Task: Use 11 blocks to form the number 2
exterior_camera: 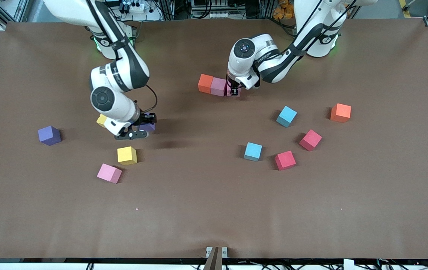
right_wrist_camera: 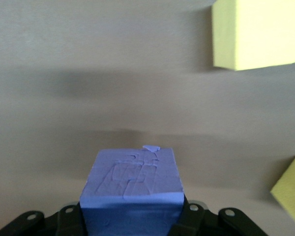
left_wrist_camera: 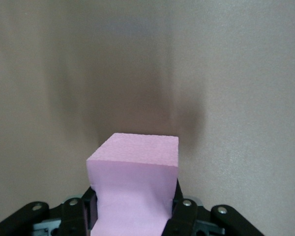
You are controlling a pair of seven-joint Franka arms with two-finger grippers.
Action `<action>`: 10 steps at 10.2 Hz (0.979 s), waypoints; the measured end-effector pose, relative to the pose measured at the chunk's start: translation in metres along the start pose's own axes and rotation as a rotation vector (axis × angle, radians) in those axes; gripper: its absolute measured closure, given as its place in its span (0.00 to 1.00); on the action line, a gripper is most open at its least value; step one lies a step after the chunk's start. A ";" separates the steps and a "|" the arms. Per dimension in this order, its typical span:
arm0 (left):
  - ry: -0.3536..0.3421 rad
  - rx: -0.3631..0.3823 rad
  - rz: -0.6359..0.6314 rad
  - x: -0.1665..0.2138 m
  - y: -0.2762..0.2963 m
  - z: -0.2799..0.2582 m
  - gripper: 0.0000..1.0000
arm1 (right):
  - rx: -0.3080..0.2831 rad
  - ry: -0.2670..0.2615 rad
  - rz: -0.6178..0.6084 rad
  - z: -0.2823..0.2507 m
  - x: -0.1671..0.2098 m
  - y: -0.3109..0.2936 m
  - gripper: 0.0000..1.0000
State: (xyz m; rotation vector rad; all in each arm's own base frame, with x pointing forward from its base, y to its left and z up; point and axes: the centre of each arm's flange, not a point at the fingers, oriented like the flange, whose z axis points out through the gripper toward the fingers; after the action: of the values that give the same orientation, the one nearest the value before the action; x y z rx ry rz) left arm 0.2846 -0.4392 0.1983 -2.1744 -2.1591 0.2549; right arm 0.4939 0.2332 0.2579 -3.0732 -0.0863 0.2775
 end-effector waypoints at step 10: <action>-0.008 0.008 -0.029 -0.004 0.003 0.002 0.44 | -0.004 0.007 0.044 -0.001 -0.011 -0.035 0.39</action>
State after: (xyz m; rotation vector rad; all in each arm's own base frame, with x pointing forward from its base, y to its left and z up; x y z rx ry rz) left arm 0.2870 -0.4434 0.1964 -2.1399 -2.1879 0.2708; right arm 0.4815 0.2671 0.2627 -3.0833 -0.0189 0.2691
